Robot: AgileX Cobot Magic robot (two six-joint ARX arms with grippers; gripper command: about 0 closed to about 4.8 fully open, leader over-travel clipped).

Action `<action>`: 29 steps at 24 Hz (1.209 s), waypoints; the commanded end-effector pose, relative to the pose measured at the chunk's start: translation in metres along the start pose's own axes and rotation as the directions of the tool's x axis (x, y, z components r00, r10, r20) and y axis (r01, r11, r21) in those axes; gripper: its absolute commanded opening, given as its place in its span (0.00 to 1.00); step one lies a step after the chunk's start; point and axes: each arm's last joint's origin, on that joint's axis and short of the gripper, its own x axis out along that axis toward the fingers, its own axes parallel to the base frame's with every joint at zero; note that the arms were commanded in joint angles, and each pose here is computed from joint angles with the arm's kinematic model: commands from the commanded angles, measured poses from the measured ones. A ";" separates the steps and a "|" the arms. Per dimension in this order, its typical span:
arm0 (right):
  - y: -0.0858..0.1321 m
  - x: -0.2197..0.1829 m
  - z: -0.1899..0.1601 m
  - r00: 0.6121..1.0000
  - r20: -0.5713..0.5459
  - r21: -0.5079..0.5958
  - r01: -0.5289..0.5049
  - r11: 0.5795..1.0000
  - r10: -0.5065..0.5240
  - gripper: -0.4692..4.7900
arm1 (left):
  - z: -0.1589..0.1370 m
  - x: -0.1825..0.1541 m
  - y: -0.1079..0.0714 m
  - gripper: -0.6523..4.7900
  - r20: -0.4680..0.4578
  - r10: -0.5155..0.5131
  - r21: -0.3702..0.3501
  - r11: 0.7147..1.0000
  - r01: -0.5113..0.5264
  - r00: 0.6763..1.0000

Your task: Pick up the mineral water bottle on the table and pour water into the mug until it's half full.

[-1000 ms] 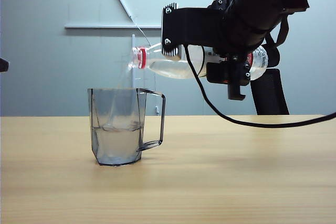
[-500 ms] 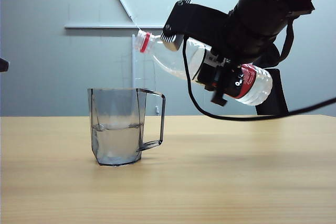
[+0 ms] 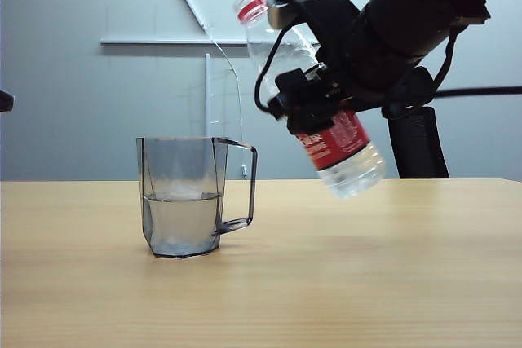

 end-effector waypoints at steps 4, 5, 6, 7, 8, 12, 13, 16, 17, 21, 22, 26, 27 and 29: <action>-0.016 -0.003 -0.014 0.989 0.131 0.321 0.021 0.947 -0.067 0.62 | 0.002 0.000 0.000 0.12 0.010 0.000 -0.003 1.000 0.000 1.000; -0.019 -0.003 -0.020 0.987 0.137 0.359 0.028 0.933 -0.083 0.62 | 0.002 0.000 0.000 0.12 0.010 0.000 -0.003 1.000 0.000 1.000; -0.023 -0.005 -0.028 0.984 0.147 0.405 0.034 0.914 -0.102 0.62 | 0.002 0.000 0.000 0.12 0.010 0.000 -0.003 1.000 0.000 1.000; -0.027 -0.009 -0.040 0.979 0.159 0.470 0.041 0.882 -0.130 0.62 | 0.002 0.000 0.000 0.12 0.010 0.000 -0.003 1.000 0.000 1.000; -0.028 -0.012 -0.047 0.974 0.172 0.500 0.040 0.865 -0.144 0.62 | 0.002 0.000 0.000 0.12 0.010 0.000 -0.003 1.000 0.000 1.000; -0.027 -0.028 -0.073 0.963 0.213 0.546 0.024 0.837 -0.167 0.62 | 0.002 0.000 0.000 0.12 0.010 0.000 -0.003 1.000 0.000 1.000; -0.027 -0.030 -0.075 0.964 0.210 0.555 0.021 0.831 -0.165 0.62 | 0.002 0.000 0.000 0.12 0.010 0.000 -0.003 1.000 0.000 1.000; -0.026 -0.033 -0.081 0.965 0.204 0.560 0.022 0.828 -0.163 0.63 | 0.002 0.000 0.000 0.12 0.010 0.000 -0.003 1.000 0.000 1.000; -0.026 -0.033 -0.082 0.965 0.204 0.560 0.022 0.828 -0.163 0.63 | 0.002 0.000 0.000 0.12 0.010 0.000 -0.003 1.000 0.000 1.000; -0.024 -0.032 -0.085 0.970 0.193 0.554 0.019 0.832 -0.151 0.70 | 0.001 0.000 0.000 0.12 0.010 0.000 -0.003 1.000 0.000 1.000; -0.023 -0.030 -0.086 0.971 0.195 0.550 0.005 0.835 -0.135 0.70 | 0.001 0.000 0.000 0.12 0.010 0.000 -0.003 1.000 0.000 1.000; -0.021 -0.028 -0.089 0.972 0.201 0.548 -0.008 0.837 -0.122 0.84 | 0.001 0.000 0.000 0.12 0.010 0.000 -0.003 1.000 0.000 1.000; -0.021 -0.028 -0.089 0.972 0.202 0.547 -0.010 0.837 -0.120 0.89 | 0.002 0.000 0.000 0.12 0.010 0.000 -0.003 1.000 0.000 1.000; -0.021 -0.029 -0.089 0.972 0.204 0.539 -0.009 0.842 -0.120 0.96 | 0.001 0.000 0.000 0.12 0.010 0.000 -0.003 1.000 0.000 1.000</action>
